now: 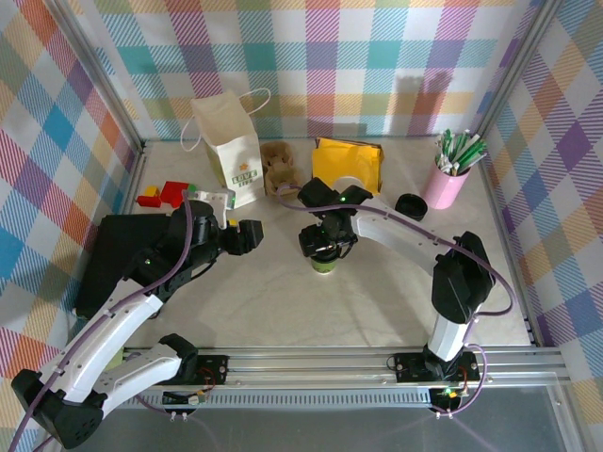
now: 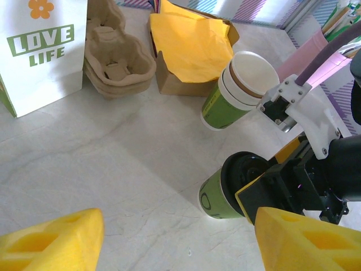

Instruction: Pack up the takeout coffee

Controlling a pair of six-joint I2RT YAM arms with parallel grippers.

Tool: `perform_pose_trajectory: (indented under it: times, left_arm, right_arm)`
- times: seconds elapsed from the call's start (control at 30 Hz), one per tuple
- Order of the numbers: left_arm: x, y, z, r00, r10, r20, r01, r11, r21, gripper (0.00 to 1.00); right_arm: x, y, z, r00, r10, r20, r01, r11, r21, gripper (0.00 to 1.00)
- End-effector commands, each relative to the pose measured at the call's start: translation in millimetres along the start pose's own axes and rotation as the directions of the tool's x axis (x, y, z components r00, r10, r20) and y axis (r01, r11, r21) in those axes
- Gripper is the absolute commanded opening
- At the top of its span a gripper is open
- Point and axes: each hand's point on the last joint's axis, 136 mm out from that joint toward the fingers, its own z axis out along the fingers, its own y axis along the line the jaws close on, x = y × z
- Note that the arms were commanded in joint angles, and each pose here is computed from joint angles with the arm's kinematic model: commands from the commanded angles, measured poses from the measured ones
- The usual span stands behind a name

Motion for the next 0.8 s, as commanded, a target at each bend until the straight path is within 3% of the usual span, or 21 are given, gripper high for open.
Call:
perform_pose_trajectory:
  times: [0.0, 0.5, 0.77]
  left_arm:
    - [0, 4, -1, 1.0, 0.009, 0.006, -0.009, 1.0, -0.011, 0.71]
    - [5, 7, 3, 1.0, 0.004, -0.002, -0.004, 1.0, -0.015, 0.71]
    - [5, 6, 3, 1.0, 0.002, -0.004, -0.002, 1.0, -0.012, 0.71]
  right_arm:
    - [-1, 3, -2, 1.0, -0.01, -0.008, 0.01, 1.0, 0.012, 0.81]
    - [12, 2, -4, 0.998, -0.038, -0.059, 0.04, 0.999, 0.033, 0.82]
    - [12, 2, -2, 0.994, -0.08, -0.068, 0.082, 0.996, 0.034, 0.75]
